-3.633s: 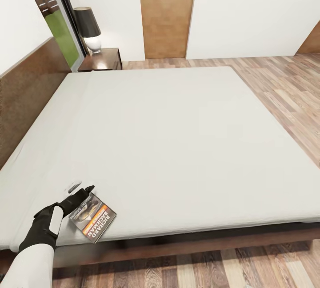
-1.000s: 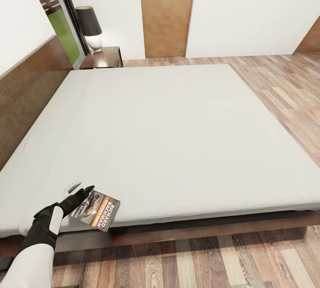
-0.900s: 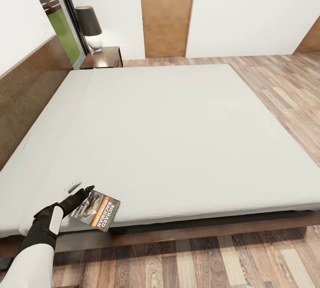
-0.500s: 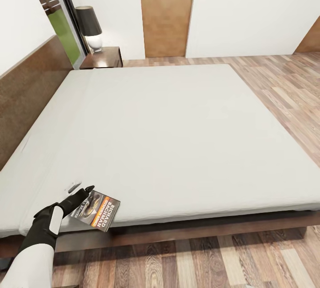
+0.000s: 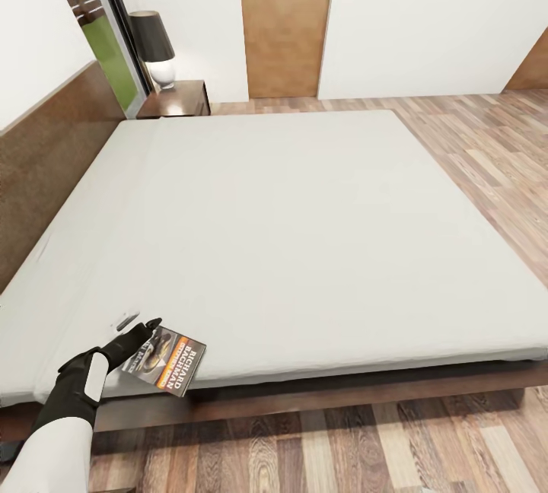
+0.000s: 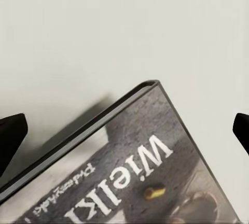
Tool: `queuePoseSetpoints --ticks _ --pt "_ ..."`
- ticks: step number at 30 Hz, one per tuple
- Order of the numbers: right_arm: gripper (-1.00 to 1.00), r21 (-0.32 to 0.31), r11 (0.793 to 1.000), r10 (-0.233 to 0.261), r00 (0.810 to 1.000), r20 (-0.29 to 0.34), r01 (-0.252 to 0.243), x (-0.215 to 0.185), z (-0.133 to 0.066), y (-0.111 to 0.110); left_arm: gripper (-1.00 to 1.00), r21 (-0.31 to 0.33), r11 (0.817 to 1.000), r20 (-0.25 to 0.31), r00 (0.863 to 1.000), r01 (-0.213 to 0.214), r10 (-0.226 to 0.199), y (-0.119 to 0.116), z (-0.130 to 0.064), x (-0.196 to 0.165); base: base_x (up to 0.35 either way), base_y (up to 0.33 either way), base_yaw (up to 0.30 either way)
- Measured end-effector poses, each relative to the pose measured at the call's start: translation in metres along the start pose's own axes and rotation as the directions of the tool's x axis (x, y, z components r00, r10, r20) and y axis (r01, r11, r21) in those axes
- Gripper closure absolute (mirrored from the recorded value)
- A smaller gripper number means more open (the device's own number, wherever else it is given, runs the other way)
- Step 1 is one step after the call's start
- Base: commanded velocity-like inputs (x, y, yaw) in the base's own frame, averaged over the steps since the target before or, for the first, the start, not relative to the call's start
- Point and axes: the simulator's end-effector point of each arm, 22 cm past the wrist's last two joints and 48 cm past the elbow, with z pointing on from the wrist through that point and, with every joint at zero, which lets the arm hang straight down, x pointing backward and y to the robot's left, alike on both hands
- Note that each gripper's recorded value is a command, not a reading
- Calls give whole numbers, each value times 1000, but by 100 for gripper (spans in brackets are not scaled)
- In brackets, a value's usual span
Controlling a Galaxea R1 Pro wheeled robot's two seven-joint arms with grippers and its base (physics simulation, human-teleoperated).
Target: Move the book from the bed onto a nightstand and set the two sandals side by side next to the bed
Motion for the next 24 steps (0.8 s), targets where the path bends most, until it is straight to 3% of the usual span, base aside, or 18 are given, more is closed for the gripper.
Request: queuePoseSetpoints --ticks 24 --pt "-100 0 1000 1 1000 0 -1 3 -23 19 -100 -2 1000 -2 1000 -2 2 -12 -24 -13 0 0 0"
